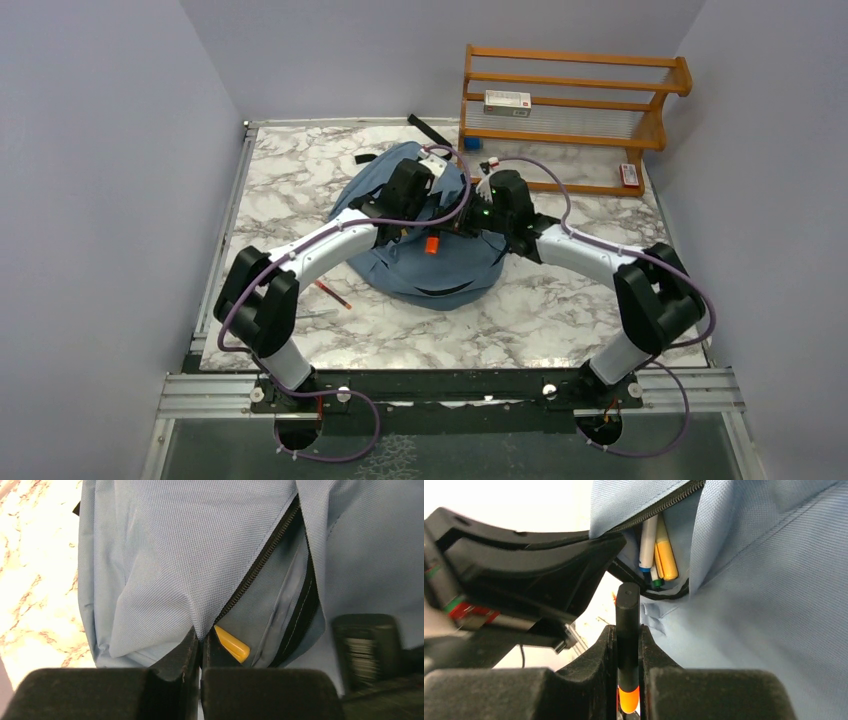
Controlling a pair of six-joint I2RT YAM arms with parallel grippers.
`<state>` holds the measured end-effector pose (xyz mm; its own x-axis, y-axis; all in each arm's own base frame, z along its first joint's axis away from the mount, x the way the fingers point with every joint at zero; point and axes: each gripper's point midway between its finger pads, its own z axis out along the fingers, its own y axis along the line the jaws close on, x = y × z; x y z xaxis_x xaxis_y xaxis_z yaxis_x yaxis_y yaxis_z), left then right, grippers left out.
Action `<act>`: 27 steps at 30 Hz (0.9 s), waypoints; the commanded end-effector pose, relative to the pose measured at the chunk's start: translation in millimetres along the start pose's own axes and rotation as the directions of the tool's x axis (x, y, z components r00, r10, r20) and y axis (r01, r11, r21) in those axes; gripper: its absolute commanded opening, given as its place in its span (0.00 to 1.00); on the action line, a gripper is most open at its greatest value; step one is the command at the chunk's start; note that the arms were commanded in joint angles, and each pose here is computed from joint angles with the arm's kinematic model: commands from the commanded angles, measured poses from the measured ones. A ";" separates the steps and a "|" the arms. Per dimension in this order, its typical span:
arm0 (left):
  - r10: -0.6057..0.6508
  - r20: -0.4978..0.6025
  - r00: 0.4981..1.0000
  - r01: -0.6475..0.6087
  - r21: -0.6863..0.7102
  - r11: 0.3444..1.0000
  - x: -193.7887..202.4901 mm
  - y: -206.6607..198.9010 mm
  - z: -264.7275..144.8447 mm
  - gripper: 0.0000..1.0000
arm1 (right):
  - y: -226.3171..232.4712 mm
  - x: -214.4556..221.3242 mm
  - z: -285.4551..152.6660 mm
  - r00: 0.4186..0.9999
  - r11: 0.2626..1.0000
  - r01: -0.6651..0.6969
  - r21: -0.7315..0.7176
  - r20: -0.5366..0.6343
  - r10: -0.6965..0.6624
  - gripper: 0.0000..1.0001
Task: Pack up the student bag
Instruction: Place the stationery in the student bag.
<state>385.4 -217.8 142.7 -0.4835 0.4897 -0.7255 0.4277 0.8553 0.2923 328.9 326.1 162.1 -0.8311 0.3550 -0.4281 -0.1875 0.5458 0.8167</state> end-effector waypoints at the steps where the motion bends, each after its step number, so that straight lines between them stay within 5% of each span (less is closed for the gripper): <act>1: -0.093 0.130 0.987 0.087 0.056 0.995 -45.4 1.7 -27.6 0.00 | 22.8 1.4 12.5 0.995 0.995 -0.057 -0.086 -0.081 0.050 0.02; 15: -0.175 0.146 0.974 0.147 0.182 0.972 -56.8 -17.3 -40.6 0.00 | 10.0 -2.4 48.6 0.986 0.992 -0.117 -0.049 -0.123 0.110 0.01; 27: -0.174 0.105 0.979 0.148 0.221 0.964 -50.1 -26.9 -38.0 0.00 | -11.2 -59.4 80.3 0.981 0.995 -0.101 -0.006 0.167 0.101 0.03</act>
<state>369.9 -237.4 157.7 -0.5195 0.3749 -0.7678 0.4659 0.8775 0.1132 382.1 363.7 131.9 -0.8565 0.4076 -0.3166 -0.0772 0.5053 0.8595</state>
